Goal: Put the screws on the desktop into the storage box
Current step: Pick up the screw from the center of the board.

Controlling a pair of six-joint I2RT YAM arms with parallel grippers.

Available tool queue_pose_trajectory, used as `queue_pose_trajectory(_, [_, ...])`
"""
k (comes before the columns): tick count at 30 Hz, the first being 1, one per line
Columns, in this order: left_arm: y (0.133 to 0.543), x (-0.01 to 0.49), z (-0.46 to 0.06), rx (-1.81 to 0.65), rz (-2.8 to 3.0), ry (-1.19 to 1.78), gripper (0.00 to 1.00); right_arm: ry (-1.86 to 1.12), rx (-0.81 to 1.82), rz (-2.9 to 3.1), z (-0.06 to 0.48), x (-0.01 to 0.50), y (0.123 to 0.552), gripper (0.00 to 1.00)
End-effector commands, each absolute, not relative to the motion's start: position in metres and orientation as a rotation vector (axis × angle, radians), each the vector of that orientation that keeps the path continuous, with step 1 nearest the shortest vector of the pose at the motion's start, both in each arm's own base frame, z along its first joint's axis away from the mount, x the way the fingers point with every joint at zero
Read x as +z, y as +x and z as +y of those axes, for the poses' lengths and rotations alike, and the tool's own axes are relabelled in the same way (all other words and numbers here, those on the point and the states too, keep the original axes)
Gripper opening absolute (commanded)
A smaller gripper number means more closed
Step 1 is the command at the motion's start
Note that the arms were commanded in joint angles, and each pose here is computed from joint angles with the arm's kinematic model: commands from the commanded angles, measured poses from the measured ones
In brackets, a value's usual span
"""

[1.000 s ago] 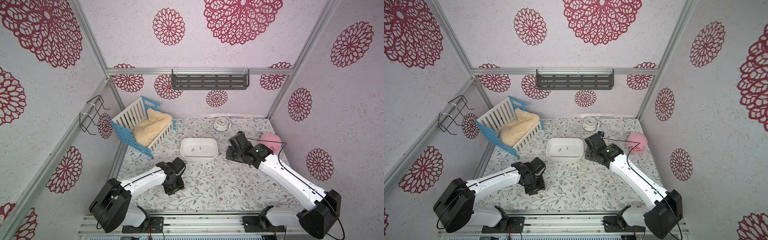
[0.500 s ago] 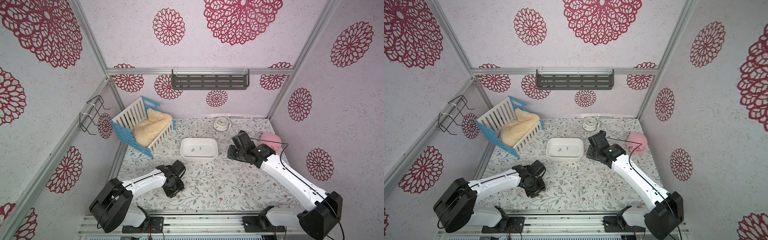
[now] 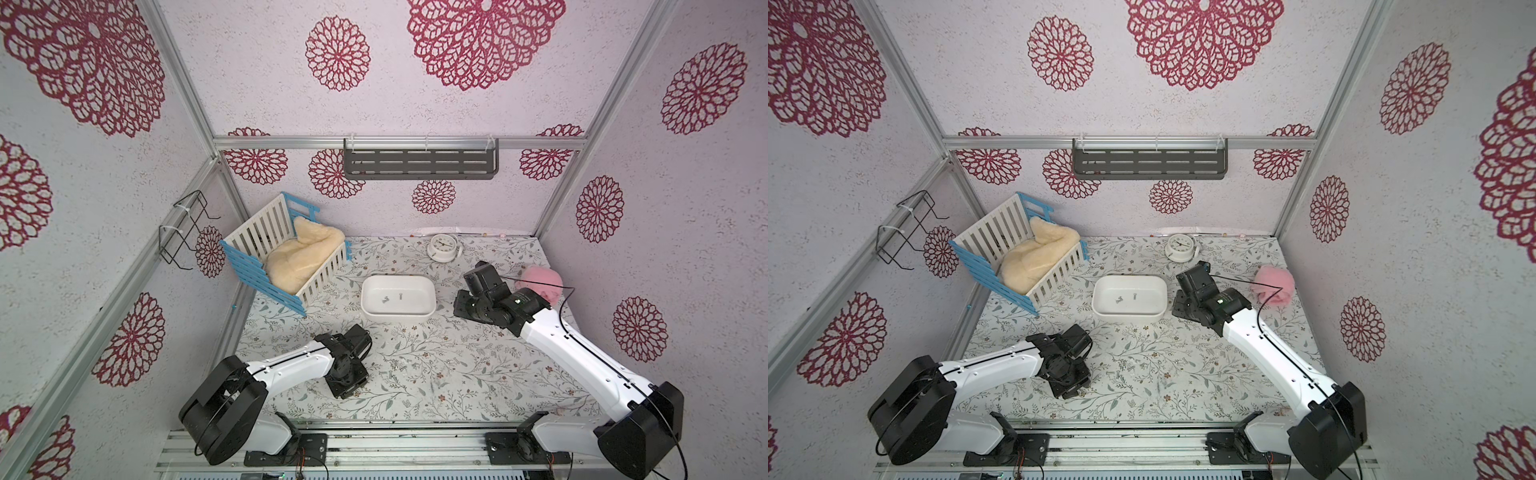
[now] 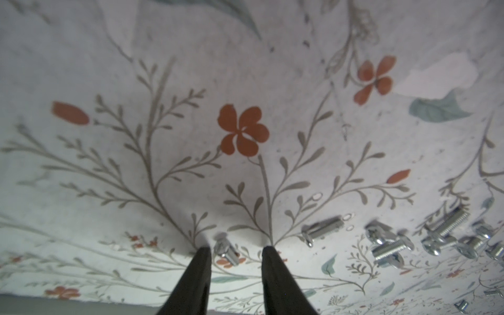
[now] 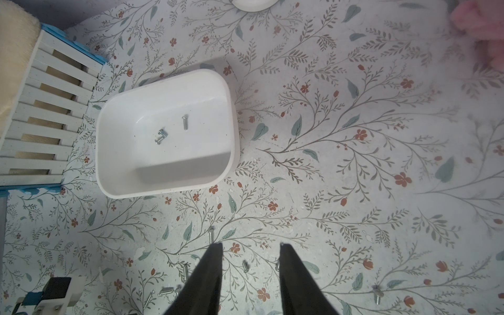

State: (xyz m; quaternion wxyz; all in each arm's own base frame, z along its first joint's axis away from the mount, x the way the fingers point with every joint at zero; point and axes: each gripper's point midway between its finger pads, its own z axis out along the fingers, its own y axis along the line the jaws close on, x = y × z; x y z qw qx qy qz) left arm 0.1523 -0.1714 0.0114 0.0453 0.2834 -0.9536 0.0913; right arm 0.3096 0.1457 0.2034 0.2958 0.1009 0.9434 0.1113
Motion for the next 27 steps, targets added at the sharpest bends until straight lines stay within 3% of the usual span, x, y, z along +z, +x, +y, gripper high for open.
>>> queue_pose_trajectory(1, [0.144, 0.001, -0.165, 0.205, -2.921, 0.822, 0.29, 0.253, 0.325, 2.481, 0.149, 0.208, 0.315, 0.39])
queue_pose_trajectory(27, [0.139, -0.010, -0.160, 0.141, -2.916, 0.752, 0.15, 0.271, 0.361, 2.488, 0.152, 0.198, 0.313, 0.38])
